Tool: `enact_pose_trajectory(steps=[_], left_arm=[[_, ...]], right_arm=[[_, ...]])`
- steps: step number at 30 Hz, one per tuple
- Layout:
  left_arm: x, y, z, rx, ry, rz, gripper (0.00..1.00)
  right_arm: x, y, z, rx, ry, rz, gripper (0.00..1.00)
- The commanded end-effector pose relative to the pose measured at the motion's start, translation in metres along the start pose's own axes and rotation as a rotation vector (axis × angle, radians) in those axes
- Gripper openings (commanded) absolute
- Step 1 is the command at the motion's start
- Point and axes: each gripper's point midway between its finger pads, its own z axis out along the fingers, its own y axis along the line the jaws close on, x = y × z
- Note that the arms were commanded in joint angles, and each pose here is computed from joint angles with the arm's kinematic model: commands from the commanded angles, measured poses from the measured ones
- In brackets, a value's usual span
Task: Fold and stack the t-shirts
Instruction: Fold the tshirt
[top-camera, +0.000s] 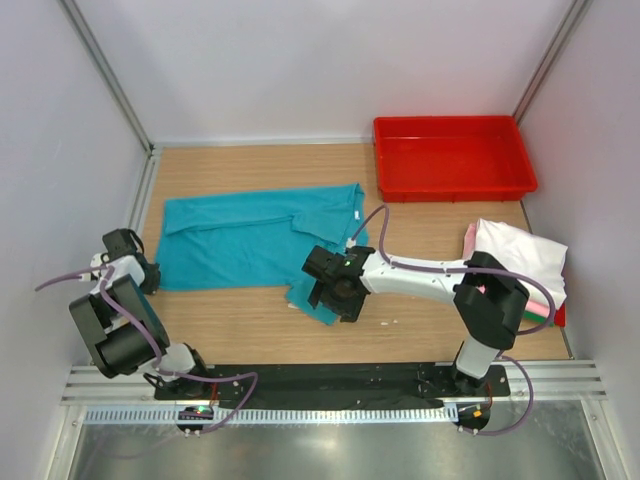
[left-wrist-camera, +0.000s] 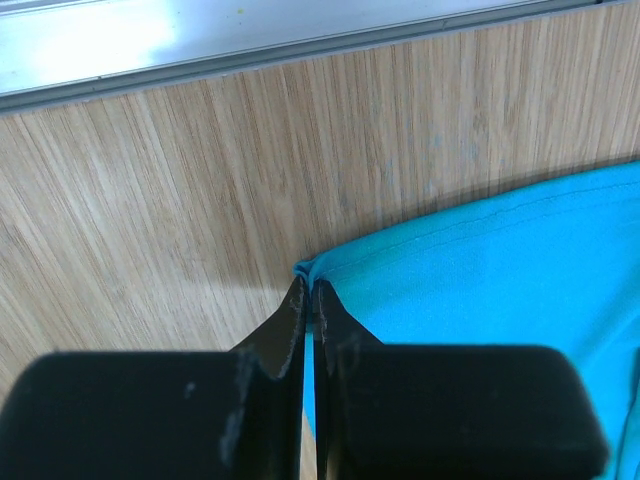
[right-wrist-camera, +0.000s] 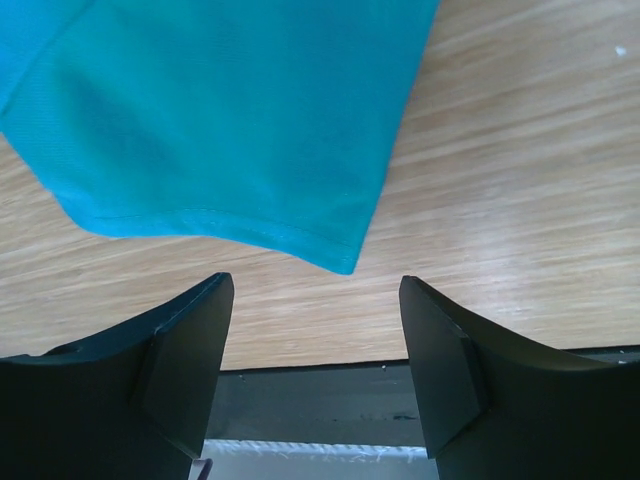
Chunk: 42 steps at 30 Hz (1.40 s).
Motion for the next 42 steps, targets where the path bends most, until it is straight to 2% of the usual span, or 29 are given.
enact_pose_trajectory(steps=[1, 6, 13, 22, 27, 30, 33, 36, 42], left_arm=[[-0.006, 0.003, -0.005, 0.002, -0.035, -0.03, 0.0], [-0.002, 0.003, -0.004, 0.008, -0.017, -0.037, 0.0], [-0.002, 0.003, -0.008, 0.021, -0.024, -0.043, 0.0], [-0.003, 0.003, -0.009, 0.022, -0.028, -0.039, 0.0], [-0.003, 0.003, -0.008, 0.017, -0.025, -0.036, 0.0], [-0.003, 0.002, -0.008, 0.018, -0.025, -0.036, 0.0], [-0.004, 0.002, -0.009, 0.019, -0.029, -0.034, 0.0], [-0.001, 0.0, -0.01, 0.031, -0.008, -0.029, 0.0], [-0.004, 0.001, -0.023, 0.021, 0.0, 0.013, 0.0]], right_arm=[[0.0, -0.008, -0.005, 0.024, -0.048, 0.111, 0.73], [0.0, -0.009, -0.002, 0.019, -0.134, 0.211, 0.66], [0.018, -0.005, 0.013, -0.01, -0.093, 0.266, 0.6], [0.002, -0.014, 0.01, -0.019, -0.188, 0.328, 0.49], [0.007, -0.01, 0.017, -0.02, -0.167, 0.325, 0.44], [0.01, -0.009, 0.021, -0.026, -0.153, 0.339, 0.34], [0.012, -0.011, 0.023, -0.025, -0.142, 0.345, 0.16], [0.009, -0.008, 0.019, -0.033, -0.148, 0.345, 0.03], [-0.02, 0.004, -0.008, -0.097, -0.182, 0.341, 0.01]])
